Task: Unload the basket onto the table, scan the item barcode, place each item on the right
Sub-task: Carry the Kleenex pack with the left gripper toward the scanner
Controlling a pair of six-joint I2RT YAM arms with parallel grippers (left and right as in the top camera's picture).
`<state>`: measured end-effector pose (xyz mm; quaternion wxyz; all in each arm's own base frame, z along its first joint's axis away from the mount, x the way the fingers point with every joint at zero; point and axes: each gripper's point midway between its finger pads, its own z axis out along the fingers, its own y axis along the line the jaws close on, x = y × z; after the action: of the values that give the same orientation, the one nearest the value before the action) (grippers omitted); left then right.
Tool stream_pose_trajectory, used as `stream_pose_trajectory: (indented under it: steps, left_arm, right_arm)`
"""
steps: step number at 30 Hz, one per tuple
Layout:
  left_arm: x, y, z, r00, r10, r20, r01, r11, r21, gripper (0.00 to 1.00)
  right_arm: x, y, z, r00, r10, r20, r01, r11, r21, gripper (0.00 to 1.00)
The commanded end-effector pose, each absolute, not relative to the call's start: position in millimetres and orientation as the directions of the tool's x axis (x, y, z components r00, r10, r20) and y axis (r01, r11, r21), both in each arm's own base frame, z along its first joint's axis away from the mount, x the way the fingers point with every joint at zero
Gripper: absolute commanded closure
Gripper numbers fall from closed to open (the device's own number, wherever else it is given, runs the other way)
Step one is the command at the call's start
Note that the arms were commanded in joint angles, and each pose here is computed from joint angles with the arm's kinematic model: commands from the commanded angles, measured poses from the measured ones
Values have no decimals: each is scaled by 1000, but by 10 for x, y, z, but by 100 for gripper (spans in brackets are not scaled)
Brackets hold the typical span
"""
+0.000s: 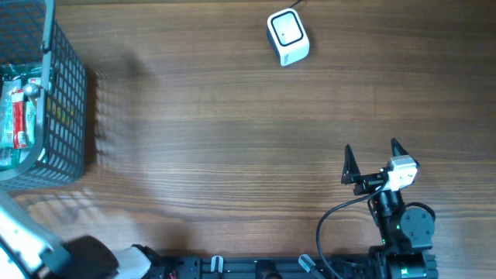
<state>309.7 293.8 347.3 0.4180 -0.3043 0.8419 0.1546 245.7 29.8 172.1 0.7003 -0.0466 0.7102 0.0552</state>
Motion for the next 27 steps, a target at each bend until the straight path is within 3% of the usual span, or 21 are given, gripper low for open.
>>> stream_pose_trajectory:
  steps: [1, 4, 11, 20, 24, 27]
  left_arm:
    - [3057, 2648, 4134, -282, -359, -890, -616, 778, -118, 48]
    - [3067, 2414, 4370, -224, -342, -913, -577, 801, -159, 49]
    - [3223, 1751, 4541, -247, -282, -927, -434, 888, -154, 49]
    - [3402, 516, 4068, -513, -224, -829, -144, 974, -174, 51]
    - [3436, -223, 3760, -640, 13, -769, 140, 985, -100, 50]
    - [3405, -656, 3539, -671, 186, -717, 329, 942, -64, 50]
  right_arm:
    - [2461, 270, 1724, -11, 0, -1000, -127, 992, 1, 0]
    - [2461, 270, 1724, -11, -1, -1000, -127, 992, 1, 0]
    - [2461, 270, 1724, -11, 0, -1000, -127, 992, 1, 0]
    - [2461, 270, 1724, -11, 0, -1000, -127, 992, 2, 0]
    - [2461, 270, 1724, -11, 0, -1000, -127, 992, 1, 0]
    - [2461, 270, 1724, -11, 0, -1000, -127, 992, 1, 0]
